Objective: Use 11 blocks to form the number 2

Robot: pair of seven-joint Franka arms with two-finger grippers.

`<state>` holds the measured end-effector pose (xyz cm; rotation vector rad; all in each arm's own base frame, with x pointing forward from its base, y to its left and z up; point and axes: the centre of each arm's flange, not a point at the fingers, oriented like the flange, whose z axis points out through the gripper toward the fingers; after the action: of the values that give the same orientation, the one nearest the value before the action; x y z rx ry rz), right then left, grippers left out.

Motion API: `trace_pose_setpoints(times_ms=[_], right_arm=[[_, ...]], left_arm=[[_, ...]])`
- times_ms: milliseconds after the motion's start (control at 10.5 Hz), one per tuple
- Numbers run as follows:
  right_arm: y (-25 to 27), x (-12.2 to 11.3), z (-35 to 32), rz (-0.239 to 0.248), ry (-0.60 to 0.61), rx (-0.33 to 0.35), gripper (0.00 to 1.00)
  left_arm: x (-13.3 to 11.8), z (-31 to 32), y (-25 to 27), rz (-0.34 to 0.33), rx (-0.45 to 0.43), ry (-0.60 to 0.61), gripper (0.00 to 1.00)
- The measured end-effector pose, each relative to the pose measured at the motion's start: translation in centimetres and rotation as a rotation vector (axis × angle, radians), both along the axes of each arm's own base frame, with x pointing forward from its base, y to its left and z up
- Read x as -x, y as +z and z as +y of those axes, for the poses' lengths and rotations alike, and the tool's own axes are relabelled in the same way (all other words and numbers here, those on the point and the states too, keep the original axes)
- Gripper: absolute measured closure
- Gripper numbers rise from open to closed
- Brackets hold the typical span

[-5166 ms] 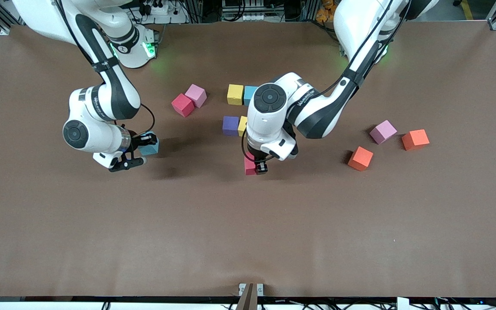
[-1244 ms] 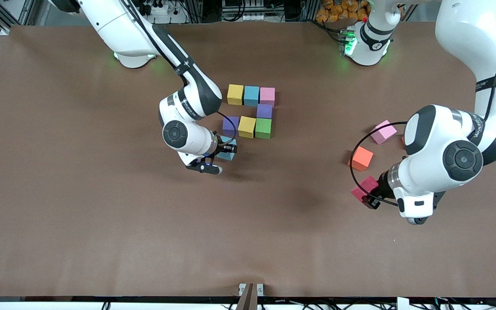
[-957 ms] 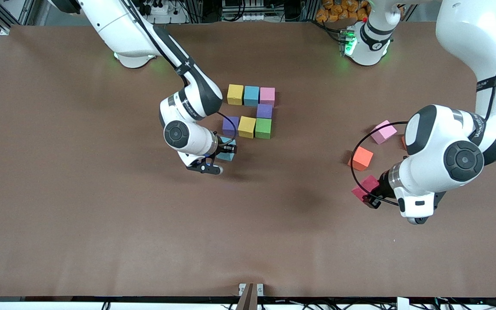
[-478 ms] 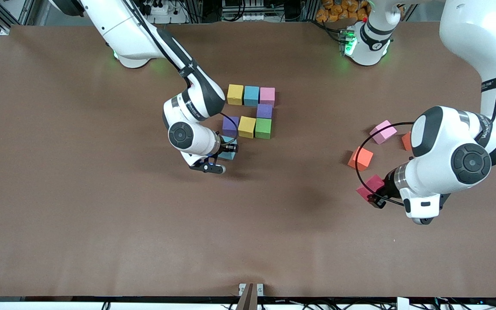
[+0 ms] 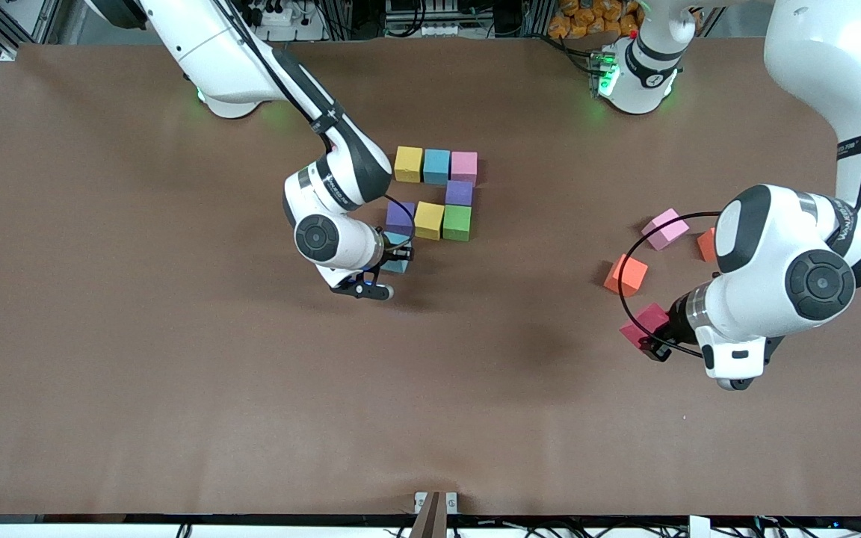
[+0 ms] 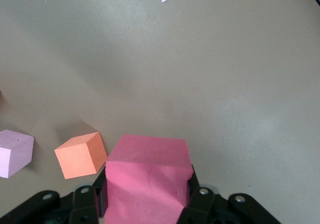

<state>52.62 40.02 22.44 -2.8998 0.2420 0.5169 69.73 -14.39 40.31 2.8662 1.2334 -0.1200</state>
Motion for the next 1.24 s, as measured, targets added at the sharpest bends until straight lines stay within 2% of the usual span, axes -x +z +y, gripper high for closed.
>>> trace_pose_setpoints(times_ms=[287, 1244], right_arm=[[0.0, 0.0, 0.5, 0.023, 0.016, 0.007, 0.45], [-2.4, 0.3, 1.5, 0.034, 0.038, 0.029, 0.45]], left_arm=[[0.0, 0.1, 0.0, 0.0, 0.0, -0.001, 0.41], [-0.2, 1.0, 0.0, 0.0, 0.0, 0.005, 0.41]])
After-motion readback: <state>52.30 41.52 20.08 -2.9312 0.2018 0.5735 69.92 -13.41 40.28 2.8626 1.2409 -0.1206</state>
